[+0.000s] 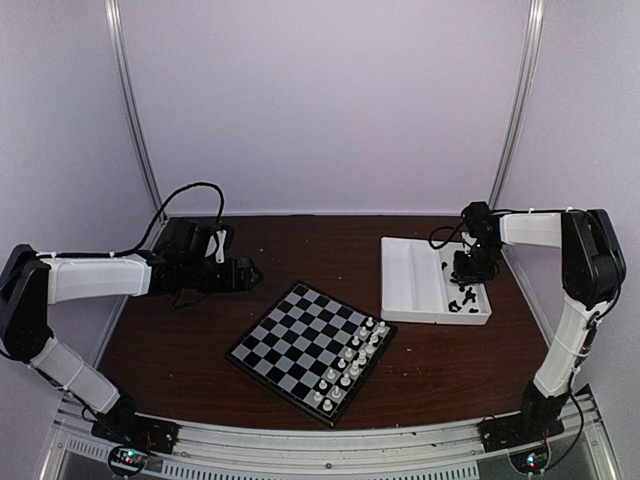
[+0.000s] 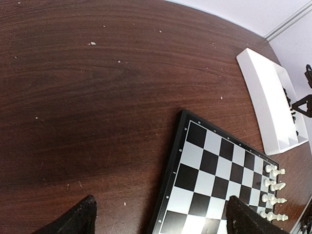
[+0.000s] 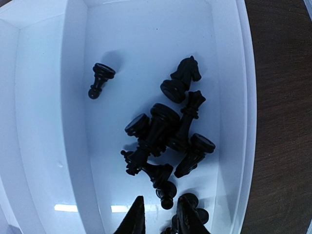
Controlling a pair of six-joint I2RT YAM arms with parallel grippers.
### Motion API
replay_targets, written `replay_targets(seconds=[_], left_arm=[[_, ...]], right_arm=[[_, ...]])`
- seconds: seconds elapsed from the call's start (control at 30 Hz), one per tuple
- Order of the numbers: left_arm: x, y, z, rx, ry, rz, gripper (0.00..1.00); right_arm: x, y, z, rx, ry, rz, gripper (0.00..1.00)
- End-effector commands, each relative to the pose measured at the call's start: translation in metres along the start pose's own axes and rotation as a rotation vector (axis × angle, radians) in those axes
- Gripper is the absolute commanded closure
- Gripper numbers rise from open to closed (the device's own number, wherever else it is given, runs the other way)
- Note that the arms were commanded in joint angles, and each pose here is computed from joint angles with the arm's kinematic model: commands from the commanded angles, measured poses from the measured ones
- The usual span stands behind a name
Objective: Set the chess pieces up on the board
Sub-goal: Pick up the chess piece from the storage box.
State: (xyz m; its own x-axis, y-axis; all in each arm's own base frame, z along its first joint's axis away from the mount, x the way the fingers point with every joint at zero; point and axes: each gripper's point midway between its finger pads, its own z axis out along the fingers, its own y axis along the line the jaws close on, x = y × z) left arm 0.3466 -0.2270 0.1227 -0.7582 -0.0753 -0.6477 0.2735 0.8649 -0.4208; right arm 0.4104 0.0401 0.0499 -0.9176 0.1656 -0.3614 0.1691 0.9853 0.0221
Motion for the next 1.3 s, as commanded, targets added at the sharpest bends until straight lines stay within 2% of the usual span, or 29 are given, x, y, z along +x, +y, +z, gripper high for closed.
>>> replay_targets(seconds=[0.0, 0.4, 0.63, 1.0, 1.13, 1.27], left_arm=[[-0.011, -0.005, -0.003, 0.008, -0.044, 0.016, 0.08], [-0.009, -0.003, -0.005, 0.000, -0.036, 0.020, 0.08], [-0.011, -0.004, -0.005, 0.001, -0.038, 0.028, 0.08], [-0.013, -0.006, -0.004, 0.007, -0.040, 0.036, 0.08], [-0.013, -0.007, -0.004, 0.009, -0.040, 0.039, 0.07], [-0.013, -0.008, -0.003, 0.016, -0.041, 0.037, 0.07]], right_arm=[[-0.001, -0.007, 0.005, 0.022, 0.005, 0.004, 0.76], [0.002, -0.007, 0.015, 0.023, 0.025, 0.003, 0.77], [-0.002, -0.005, 0.006, 0.010, 0.009, 0.001, 0.90], [-0.010, 0.002, -0.049, -0.031, -0.060, -0.041, 0.92], [-0.007, 0.032, -0.079, -0.101, -0.106, -0.156, 0.92], [0.000, 0.083, -0.115, -0.213, -0.167, -0.295, 0.92]])
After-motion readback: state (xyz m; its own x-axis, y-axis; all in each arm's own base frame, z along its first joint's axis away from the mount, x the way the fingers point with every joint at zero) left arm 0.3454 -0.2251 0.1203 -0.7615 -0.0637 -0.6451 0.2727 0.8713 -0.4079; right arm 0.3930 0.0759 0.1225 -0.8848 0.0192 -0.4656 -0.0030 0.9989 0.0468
